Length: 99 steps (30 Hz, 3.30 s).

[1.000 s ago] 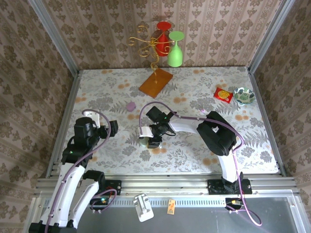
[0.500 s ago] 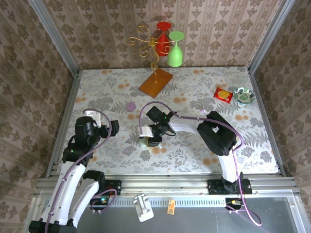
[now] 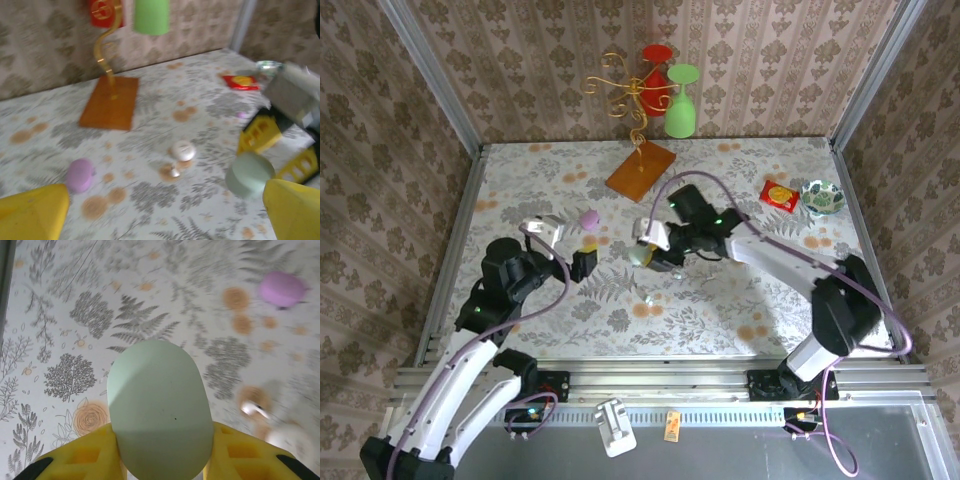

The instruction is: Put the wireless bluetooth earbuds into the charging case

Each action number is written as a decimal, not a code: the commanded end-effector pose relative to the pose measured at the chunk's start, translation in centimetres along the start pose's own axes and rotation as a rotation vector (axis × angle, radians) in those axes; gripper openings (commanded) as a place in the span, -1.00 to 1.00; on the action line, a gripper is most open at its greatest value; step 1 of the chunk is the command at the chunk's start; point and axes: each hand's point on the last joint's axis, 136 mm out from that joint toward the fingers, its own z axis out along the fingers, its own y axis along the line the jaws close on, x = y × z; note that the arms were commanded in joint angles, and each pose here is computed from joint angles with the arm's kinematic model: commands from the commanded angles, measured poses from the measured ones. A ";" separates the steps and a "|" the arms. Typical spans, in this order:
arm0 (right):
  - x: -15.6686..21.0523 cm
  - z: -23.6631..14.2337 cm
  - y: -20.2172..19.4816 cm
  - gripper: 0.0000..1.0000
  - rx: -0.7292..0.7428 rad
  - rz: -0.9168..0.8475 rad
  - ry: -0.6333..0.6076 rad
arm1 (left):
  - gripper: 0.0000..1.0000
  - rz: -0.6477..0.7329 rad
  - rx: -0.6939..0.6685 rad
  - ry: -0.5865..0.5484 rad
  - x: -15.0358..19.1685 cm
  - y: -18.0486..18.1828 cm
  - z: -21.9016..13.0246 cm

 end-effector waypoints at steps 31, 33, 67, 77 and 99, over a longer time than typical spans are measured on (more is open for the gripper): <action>-9.4 -15.3 6.2 -0.66 -0.200 0.120 -0.174 | 0.65 0.164 0.740 -0.221 -6.5 -15.3 2.7; -9.1 -14.4 6.0 -0.66 -0.213 0.130 -0.151 | 0.61 0.163 0.757 -0.218 -6.6 -15.6 2.6; -8.0 -13.5 6.0 -0.75 -0.183 0.071 -0.103 | -0.07 0.141 0.865 -0.201 -6.9 -17.4 1.6; -8.4 -13.4 5.9 -0.71 -0.180 0.075 -0.135 | -0.49 0.152 0.867 -0.210 -7.0 -17.5 1.6; -8.7 -15.3 4.5 0.10 -0.098 0.108 -0.209 | -0.77 0.192 0.864 -0.186 -5.7 -17.4 1.3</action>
